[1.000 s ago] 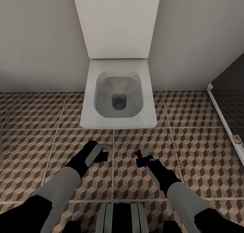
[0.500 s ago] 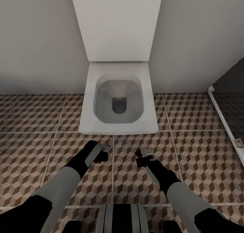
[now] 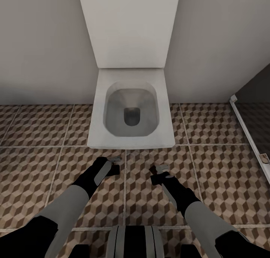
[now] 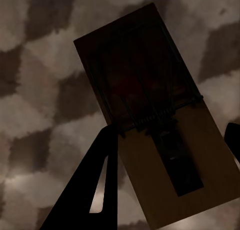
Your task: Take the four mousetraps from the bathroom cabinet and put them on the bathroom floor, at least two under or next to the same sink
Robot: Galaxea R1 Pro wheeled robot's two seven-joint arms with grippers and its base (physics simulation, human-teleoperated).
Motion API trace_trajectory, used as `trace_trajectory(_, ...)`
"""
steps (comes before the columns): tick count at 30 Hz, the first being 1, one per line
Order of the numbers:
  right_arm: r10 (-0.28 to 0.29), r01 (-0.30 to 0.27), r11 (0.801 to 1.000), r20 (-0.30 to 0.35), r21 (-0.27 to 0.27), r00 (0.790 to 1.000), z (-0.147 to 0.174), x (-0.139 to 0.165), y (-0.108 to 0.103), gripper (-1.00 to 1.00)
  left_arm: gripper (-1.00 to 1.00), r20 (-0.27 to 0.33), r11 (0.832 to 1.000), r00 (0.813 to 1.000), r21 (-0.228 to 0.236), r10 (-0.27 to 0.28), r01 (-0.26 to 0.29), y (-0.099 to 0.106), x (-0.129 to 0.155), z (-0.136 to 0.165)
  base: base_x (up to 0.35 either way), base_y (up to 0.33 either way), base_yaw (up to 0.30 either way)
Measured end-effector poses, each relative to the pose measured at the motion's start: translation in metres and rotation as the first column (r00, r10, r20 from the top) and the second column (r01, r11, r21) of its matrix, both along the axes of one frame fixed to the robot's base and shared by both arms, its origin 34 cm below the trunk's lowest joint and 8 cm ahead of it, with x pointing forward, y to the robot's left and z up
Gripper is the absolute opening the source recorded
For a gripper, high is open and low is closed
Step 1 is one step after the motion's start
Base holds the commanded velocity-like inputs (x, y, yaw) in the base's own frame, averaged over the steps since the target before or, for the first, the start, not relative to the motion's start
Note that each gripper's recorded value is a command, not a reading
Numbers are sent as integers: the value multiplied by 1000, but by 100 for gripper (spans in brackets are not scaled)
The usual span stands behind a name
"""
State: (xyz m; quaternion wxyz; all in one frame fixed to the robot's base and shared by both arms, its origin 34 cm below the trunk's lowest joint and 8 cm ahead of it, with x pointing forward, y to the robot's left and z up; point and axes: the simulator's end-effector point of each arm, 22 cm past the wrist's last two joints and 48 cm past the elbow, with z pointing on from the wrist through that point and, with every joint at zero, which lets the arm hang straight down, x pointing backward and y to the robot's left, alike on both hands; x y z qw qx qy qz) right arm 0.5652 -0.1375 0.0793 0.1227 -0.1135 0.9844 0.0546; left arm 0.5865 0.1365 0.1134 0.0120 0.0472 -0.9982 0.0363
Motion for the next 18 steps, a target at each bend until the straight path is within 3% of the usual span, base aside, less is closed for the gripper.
trace_trajectory(13, 0, 0, 1000, 0, 0, 1000, 0, 0, 0, -100, -100, -39, 1000, 999, 17, -1, 1, 7, -16, -8, 0, 0, 0)
trace_trajectory(18, 0, 0, 1000, 0, 1, 1000, 0, 0, 0, -100, -100, -8, 1000, 1000, 22, 14, -13, 8, -10, -9, 0, 0, 0)
